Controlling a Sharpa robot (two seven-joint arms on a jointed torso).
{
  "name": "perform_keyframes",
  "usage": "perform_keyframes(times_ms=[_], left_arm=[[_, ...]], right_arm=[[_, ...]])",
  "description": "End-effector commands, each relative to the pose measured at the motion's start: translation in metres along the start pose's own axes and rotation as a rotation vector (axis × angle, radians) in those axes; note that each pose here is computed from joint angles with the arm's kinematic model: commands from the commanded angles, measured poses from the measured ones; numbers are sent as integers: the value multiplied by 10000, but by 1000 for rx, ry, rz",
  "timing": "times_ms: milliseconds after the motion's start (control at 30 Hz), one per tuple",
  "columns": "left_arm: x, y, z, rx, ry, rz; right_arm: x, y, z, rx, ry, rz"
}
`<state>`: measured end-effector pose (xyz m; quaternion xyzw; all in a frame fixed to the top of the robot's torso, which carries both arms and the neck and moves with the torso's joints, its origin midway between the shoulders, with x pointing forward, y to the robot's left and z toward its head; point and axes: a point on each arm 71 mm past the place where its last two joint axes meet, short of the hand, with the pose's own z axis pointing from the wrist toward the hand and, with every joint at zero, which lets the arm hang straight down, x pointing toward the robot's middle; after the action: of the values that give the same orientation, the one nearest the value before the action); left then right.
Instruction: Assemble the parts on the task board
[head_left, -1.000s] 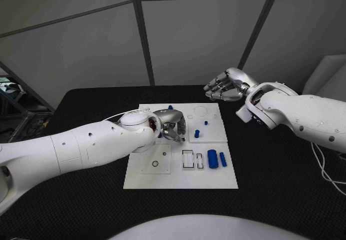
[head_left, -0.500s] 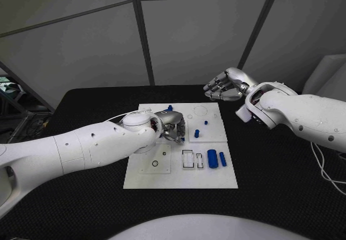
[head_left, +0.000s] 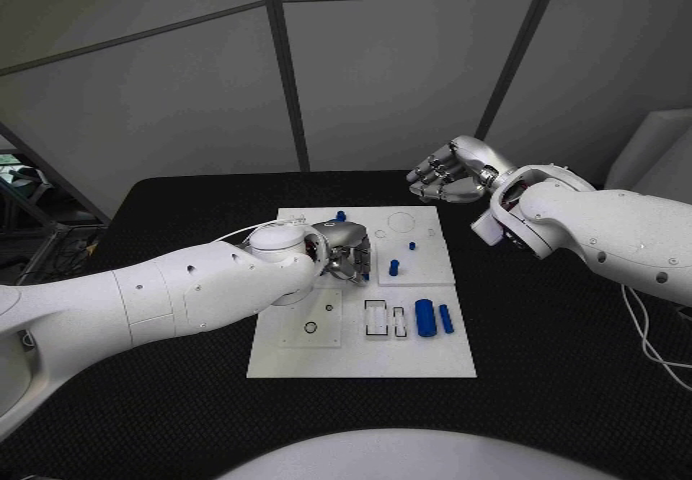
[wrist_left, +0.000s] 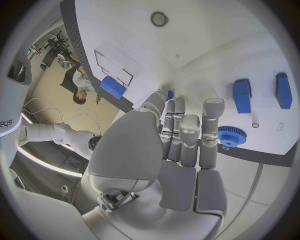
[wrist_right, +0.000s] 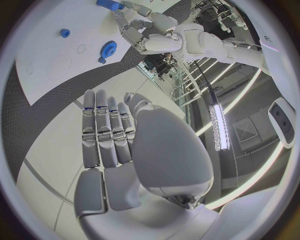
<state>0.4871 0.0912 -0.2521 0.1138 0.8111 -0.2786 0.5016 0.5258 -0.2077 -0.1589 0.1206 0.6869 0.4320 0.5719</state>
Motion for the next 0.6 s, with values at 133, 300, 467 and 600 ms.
perform_keyframes(times_ms=[133, 300, 467, 600], left_arm=[[53, 21, 7, -26, 35, 15], [52, 25, 12, -27, 32, 22], [49, 24, 17, -26, 24, 28], [39, 15, 18, -17, 8, 33]], right_arm=[[3, 15, 7, -6, 6, -1], [3, 14, 6, -5, 6, -1], [4, 15, 6, -5, 7, -1], [3, 14, 6, -4, 6, -1]])
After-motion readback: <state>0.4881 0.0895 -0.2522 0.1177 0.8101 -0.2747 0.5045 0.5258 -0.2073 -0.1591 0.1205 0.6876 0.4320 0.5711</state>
